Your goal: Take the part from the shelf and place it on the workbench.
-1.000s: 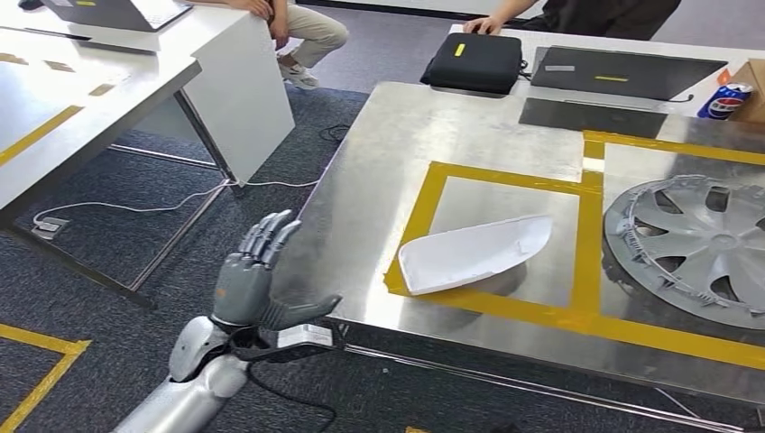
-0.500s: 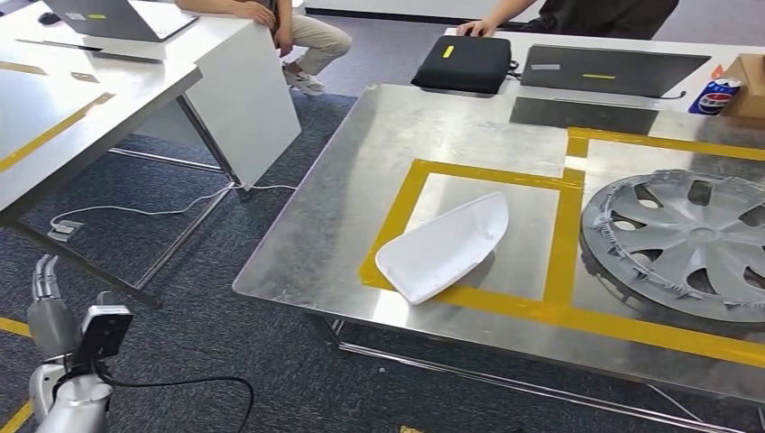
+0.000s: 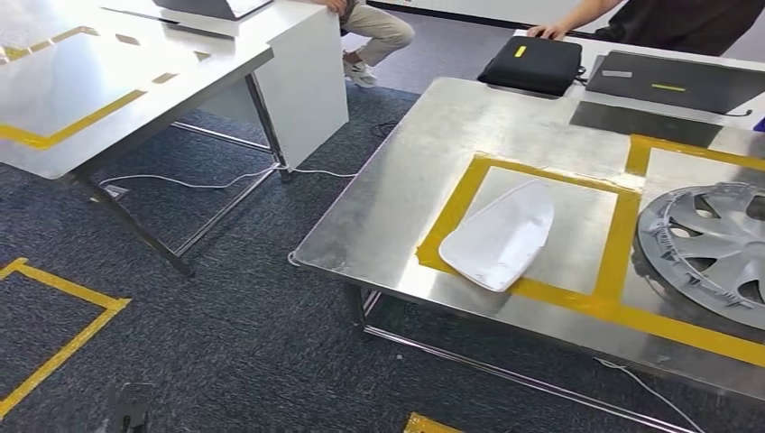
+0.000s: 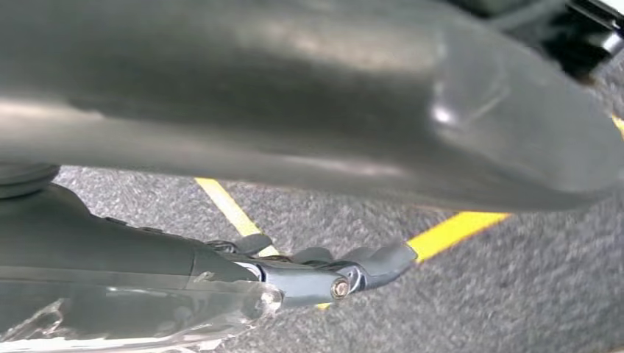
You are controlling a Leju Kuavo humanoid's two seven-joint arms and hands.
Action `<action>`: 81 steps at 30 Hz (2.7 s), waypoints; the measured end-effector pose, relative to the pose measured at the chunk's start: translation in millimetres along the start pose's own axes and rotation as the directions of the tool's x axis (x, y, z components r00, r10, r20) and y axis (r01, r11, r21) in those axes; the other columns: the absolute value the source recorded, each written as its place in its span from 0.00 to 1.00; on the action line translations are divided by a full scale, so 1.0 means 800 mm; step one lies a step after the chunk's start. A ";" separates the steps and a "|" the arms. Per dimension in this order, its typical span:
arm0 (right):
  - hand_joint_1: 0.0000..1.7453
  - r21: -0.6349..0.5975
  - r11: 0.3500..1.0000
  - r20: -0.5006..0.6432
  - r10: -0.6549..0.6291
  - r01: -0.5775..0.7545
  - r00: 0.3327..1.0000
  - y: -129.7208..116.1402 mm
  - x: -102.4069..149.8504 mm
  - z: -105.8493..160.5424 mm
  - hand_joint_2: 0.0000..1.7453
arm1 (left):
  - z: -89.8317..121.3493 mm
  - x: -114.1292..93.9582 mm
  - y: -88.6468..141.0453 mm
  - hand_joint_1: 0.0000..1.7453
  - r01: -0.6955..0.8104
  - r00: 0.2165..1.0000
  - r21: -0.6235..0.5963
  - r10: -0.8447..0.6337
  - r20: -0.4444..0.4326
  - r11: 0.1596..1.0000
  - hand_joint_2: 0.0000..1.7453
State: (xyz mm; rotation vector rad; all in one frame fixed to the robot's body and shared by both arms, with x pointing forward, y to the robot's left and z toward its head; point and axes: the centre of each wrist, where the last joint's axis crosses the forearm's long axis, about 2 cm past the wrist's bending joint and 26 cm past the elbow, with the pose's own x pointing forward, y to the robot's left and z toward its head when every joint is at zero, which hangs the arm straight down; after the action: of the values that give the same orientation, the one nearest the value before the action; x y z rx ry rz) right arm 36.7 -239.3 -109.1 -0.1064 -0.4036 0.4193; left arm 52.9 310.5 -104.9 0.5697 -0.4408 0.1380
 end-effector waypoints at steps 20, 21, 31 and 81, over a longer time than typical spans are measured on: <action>0.00 0.031 0.999 -0.029 0.038 -0.037 0.999 0.013 -0.002 0.004 0.00 | 0.051 -0.019 -0.070 0.00 0.153 0.985 -0.337 -0.172 -0.028 0.929 0.00; 0.00 0.033 0.999 -0.026 0.042 -0.041 0.999 0.013 -0.001 0.004 0.00 | 0.052 -0.019 -0.071 0.00 0.157 0.983 -0.353 -0.180 -0.033 0.922 0.00; 0.00 0.042 0.998 -0.022 0.051 -0.050 0.998 0.018 0.005 0.003 0.00 | 0.055 -0.022 -0.074 0.00 0.184 0.973 -0.417 -0.224 -0.049 0.890 0.00; 0.00 0.069 0.990 -0.028 0.122 -0.120 0.992 0.024 0.002 0.006 0.00 | 0.053 -0.031 -0.067 0.00 0.173 0.975 -0.489 -0.217 -0.034 0.855 0.00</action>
State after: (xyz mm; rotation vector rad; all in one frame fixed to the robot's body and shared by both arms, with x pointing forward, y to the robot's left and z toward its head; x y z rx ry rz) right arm 28.9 -221.4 -107.8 -0.0727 -0.3517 0.5497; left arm 28.5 241.8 -110.1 0.1089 -0.3110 -0.1435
